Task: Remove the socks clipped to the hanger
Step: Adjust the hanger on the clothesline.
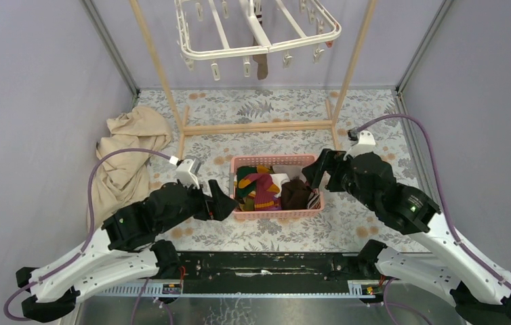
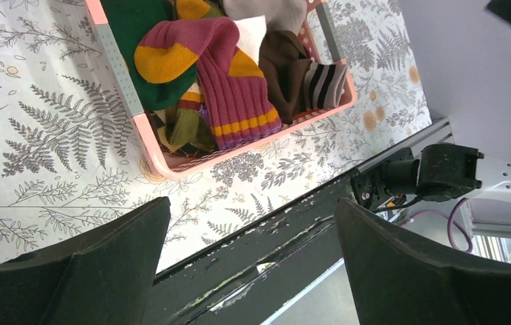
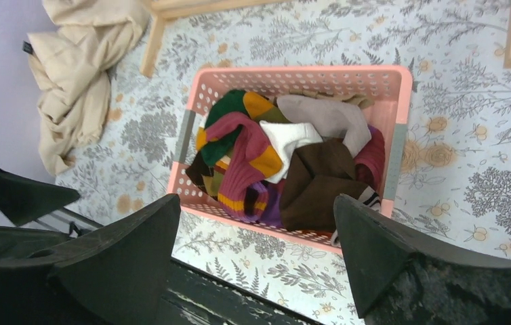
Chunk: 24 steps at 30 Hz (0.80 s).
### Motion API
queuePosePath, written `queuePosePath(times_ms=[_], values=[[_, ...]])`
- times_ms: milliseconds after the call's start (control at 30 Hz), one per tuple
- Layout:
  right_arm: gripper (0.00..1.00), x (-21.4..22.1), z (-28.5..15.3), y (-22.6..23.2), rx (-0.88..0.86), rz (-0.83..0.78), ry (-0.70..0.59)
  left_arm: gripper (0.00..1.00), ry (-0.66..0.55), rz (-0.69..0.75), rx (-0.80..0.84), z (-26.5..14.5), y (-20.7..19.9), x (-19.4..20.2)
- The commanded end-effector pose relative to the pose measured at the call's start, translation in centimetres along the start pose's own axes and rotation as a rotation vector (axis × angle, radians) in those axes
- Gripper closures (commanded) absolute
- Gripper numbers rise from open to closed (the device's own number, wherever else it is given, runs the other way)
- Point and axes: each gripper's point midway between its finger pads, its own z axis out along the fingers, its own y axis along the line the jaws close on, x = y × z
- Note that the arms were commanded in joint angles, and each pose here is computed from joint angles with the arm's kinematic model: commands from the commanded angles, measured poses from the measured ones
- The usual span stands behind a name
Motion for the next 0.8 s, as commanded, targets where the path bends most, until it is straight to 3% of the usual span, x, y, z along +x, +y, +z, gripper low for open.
queuePosePath(times_ms=[0, 200, 400, 567, 767], values=[[0.10, -3.9, -1.5, 1.3, -0.011, 0.017, -0.102, 0.01, 0.062, 0.021, -0.009, 1.1, -0.3, 1.1], [0.12, -9.5, -2.5, 3.1, -0.037, -0.034, -0.281, 0.01, 0.073, 0.039, -0.025, 3.0, -0.9, 0.9], [0.20, -17.0, -3.7, 5.1, -0.013, -0.113, -0.519, 0.01, 0.058, 0.033, -0.045, 4.3, -1.5, 0.1], [0.20, -21.5, -2.4, 6.9, 0.009, -0.182, -0.575, 0.01, 0.061, 0.061, -0.057, 4.8, -1.9, -0.4], [0.22, -25.5, 1.0, 5.7, -0.055, -0.127, -0.576, 0.01, 0.080, 0.105, -0.092, 5.1, -1.6, -0.5]])
